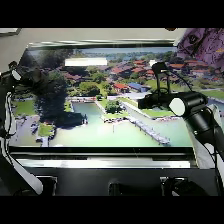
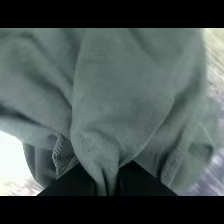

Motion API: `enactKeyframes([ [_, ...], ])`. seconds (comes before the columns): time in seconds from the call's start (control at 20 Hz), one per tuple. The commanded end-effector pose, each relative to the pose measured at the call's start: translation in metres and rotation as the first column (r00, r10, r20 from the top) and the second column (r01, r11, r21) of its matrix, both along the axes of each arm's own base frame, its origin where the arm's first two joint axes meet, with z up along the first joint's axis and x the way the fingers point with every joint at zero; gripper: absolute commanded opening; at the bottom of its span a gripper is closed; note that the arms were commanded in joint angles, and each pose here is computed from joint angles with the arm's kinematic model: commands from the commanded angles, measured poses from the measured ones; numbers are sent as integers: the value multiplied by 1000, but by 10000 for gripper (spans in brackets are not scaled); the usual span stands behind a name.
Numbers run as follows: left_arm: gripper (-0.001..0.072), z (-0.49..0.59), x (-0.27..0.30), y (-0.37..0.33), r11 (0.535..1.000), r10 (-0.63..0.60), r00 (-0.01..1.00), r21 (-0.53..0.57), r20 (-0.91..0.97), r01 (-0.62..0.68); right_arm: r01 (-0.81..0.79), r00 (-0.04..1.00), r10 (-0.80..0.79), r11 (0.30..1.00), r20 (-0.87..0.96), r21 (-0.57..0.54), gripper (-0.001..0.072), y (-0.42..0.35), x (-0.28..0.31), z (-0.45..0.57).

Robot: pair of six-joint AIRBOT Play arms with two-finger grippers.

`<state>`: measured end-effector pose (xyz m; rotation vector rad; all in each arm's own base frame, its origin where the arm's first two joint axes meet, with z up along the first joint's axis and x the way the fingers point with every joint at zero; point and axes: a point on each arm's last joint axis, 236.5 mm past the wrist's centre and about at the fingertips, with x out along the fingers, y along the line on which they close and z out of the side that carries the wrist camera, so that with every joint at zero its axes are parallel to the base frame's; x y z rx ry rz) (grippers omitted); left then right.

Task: Fold the clothes and pants, and hang the long-sleeved shirts on hangers.

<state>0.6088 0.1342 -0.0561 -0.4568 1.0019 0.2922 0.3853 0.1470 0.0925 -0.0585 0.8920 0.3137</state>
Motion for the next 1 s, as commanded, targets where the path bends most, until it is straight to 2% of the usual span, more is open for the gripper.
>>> enactKeyframes([
  [0.0,12,35,-15,-86,980,-143,990,-140,16,143,-1,1000,1,1000,1,1,41,1,0,1],
  [0.2,12,71,-88,-208,929,-331,943,-179,-18,323,-1,1000,1,1000,2,1,41,1,0,1],
  [0.35,13,99,-172,-309,843,-485,875,-267,-1,467,-1,1000,1,1000,1,1,41,1,0,1],
  [0.55,14,113,-265,-390,787,-548,836,-359,-34,502,-1,1000,1,1000,1,1,41,1,0,1],
  [0.75,14,83,-326,-449,738,-620,780,-400,-83,544,-1,1000,1,1000,1,1,41,1,0,1],
  [0.85,16,55,-348,-461,743,-621,774,-410,-126,529,-1,1000,1,1000,1,1,41,1,0,1],
  [0.9,20,41,-356,-458,761,-601,782,-417,-165,497,-1,1000,1,1000,1,1,41,1,0,1],
  [0.95,78,32,-360,-454,780,-577,791,-422,-201,462,-1,1000,1,1000,1,2,41,1,0,1],
])
